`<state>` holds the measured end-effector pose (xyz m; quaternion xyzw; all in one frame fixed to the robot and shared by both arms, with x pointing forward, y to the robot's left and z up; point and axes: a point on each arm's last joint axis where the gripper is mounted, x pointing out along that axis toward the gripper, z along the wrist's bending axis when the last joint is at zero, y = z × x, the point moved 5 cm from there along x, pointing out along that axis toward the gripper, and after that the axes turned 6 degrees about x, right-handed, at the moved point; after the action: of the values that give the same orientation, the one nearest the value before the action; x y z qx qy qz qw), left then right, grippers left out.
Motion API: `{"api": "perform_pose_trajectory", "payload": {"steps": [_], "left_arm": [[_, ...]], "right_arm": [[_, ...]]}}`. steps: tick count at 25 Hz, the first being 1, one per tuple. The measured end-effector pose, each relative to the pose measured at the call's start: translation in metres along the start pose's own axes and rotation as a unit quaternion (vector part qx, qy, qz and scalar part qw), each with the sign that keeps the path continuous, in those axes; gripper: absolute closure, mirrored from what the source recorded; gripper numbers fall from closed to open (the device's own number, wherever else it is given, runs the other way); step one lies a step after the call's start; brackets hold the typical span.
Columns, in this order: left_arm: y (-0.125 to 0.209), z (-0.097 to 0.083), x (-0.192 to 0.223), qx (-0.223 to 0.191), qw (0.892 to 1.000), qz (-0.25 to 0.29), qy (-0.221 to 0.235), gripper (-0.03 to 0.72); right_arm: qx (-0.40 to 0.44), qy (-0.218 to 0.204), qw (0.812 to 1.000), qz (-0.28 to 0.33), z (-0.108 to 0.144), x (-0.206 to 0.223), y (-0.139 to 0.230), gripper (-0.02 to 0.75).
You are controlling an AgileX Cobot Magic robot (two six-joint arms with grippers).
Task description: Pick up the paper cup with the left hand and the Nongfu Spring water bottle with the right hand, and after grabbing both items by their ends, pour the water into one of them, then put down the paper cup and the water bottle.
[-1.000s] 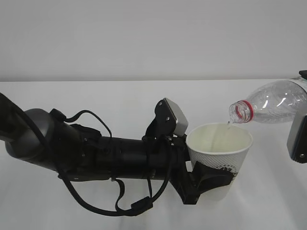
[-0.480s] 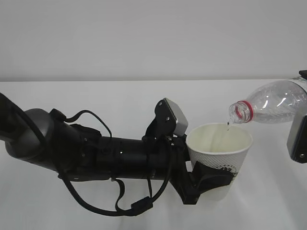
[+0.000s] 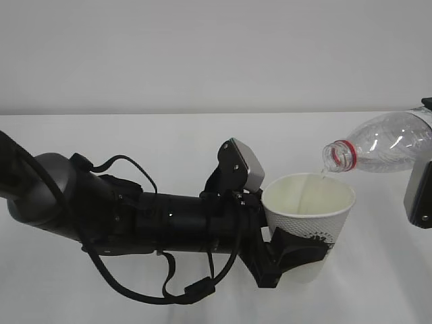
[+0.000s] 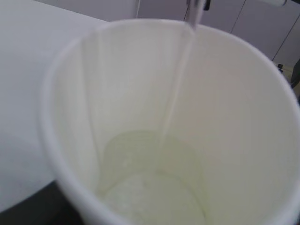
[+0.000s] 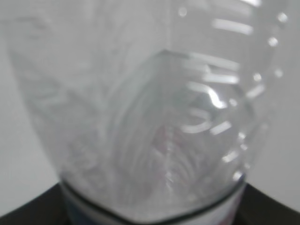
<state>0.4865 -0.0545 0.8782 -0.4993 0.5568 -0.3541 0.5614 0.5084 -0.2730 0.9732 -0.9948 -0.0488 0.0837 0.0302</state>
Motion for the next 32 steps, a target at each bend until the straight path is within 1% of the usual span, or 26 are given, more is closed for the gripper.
{"api": "perform_pose_trajectory", "payload": {"steps": [32], "left_arm": [[-0.0003,0.001,0.0,-0.003,1.0,-0.001,-0.004,0.199]], "right_arm": [[-0.002,0.003,1.0,0.0,-0.002,0.0009,0.0,0.334]]}}
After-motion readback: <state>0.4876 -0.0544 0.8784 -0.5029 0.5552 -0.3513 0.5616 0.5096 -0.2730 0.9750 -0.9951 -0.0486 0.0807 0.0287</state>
